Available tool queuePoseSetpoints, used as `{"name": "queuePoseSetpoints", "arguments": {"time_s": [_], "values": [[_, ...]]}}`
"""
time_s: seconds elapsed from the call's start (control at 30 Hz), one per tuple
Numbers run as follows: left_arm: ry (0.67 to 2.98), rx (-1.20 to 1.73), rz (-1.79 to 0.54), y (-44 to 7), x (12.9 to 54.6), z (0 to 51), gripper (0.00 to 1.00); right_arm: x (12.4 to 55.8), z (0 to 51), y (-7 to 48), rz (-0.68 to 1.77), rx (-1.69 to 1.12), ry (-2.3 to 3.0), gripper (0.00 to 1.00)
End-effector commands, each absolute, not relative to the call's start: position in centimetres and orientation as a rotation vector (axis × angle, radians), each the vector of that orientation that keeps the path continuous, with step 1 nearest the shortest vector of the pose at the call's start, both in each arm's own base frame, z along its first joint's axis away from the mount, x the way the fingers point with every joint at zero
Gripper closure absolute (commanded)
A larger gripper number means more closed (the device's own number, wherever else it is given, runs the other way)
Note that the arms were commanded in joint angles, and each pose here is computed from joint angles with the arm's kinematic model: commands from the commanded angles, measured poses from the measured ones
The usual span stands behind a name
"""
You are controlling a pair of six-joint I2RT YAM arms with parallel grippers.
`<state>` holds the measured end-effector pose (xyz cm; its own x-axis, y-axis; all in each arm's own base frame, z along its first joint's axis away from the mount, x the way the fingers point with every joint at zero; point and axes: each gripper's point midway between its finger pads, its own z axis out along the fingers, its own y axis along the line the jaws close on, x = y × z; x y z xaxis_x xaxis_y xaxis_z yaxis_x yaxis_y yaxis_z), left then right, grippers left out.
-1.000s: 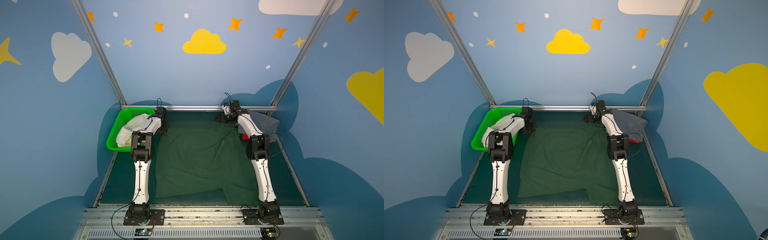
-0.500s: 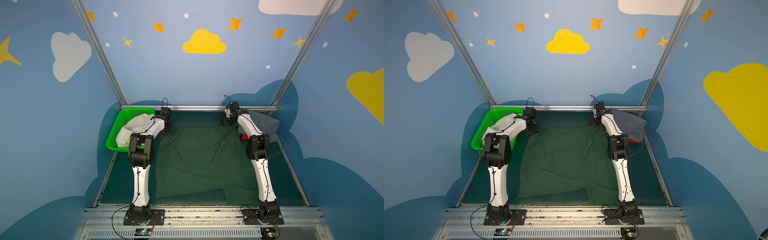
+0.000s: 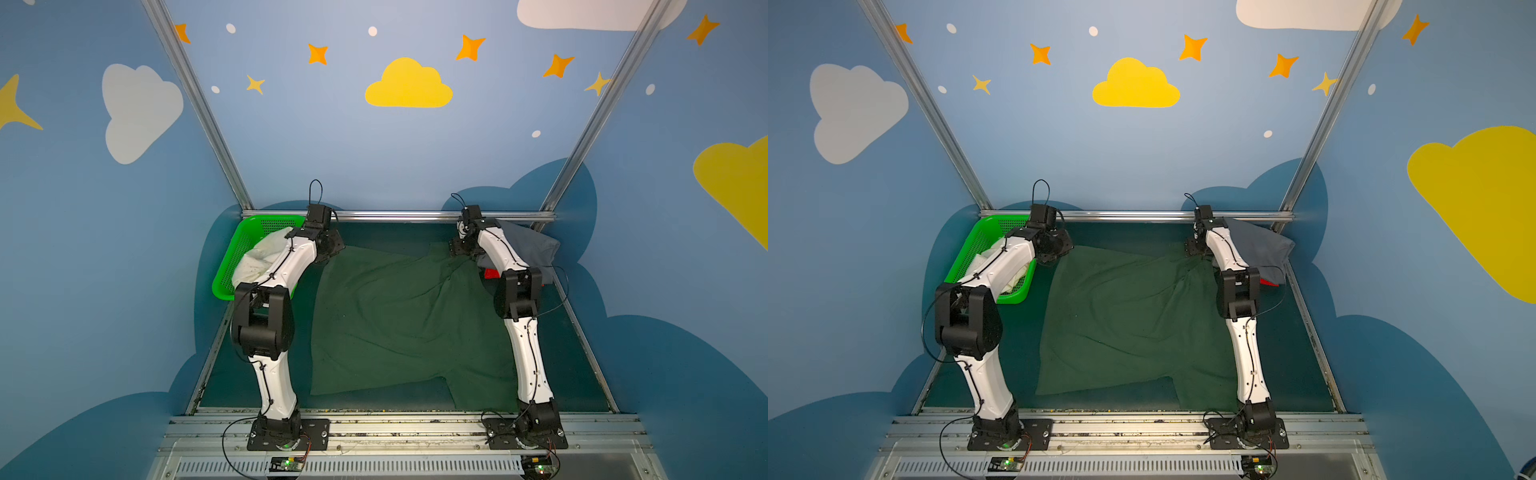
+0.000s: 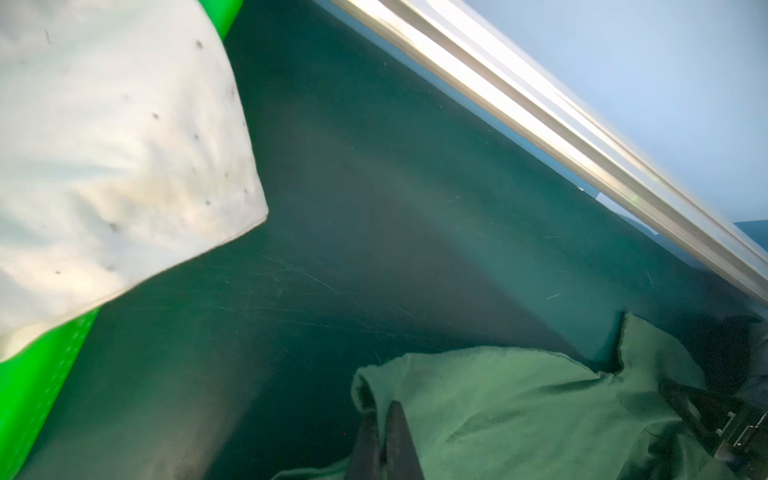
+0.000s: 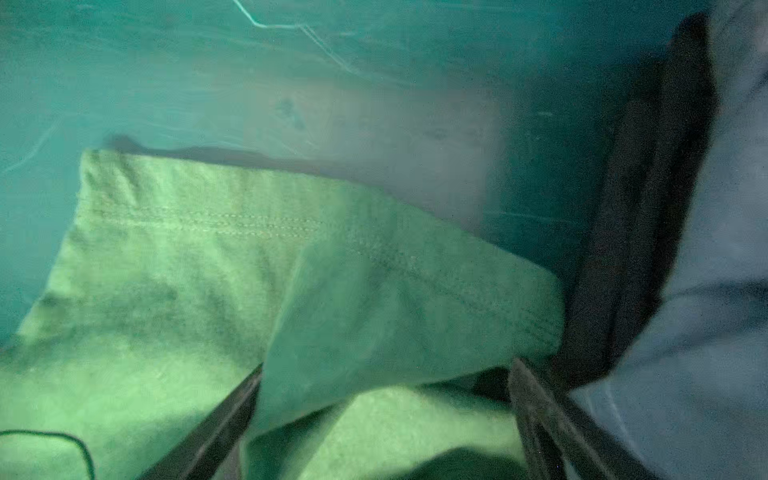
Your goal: Fold and stack the t-shirts
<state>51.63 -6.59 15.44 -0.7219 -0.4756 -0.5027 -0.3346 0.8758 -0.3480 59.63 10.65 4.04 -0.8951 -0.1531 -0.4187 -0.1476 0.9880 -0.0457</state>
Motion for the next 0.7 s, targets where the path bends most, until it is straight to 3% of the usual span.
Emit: {"name": "queuePoseSetpoints", "arguments": {"time_s": [0.0, 0.1, 0.2, 0.27, 0.33, 0.43, 0.67], "values": [[2.449, -0.603, -0.318, -6.5, 51.9, 15.4, 0.97, 59.1, 4.4, 10.5, 0.036, -0.209, 2.724, 0.14], [2.454, -0.597, -0.334, -6.7, 51.7, 15.4, 0.97, 58.9, 4.5, 12.3, 0.162, -0.259, 2.717, 0.19], [2.45, -0.588, -0.362, -7.0, 51.5, 15.5, 0.97, 58.5, 4.7, 14.4, 0.324, -0.336, 2.704, 0.34], [2.456, -0.588, -0.371, -7.2, 51.4, 15.3, 0.97, 58.1, 4.9, 15.5, 0.411, -0.379, 2.69, 0.45], [2.463, -0.587, -0.372, -7.2, 51.3, 15.0, 0.97, 58.4, 4.9, 15.2, 0.387, -0.371, 2.687, 0.64], [2.474, -0.591, -0.369, -7.1, 51.2, 14.6, 0.97, 58.6, 5.5, 15.6, 0.413, -0.393, 2.659, 0.84], [2.457, -0.598, -0.365, -6.7, 51.7, 14.5, 0.97, 59.7, 8.0, 15.9, 0.395, -0.424, 2.554, 0.87]]}}
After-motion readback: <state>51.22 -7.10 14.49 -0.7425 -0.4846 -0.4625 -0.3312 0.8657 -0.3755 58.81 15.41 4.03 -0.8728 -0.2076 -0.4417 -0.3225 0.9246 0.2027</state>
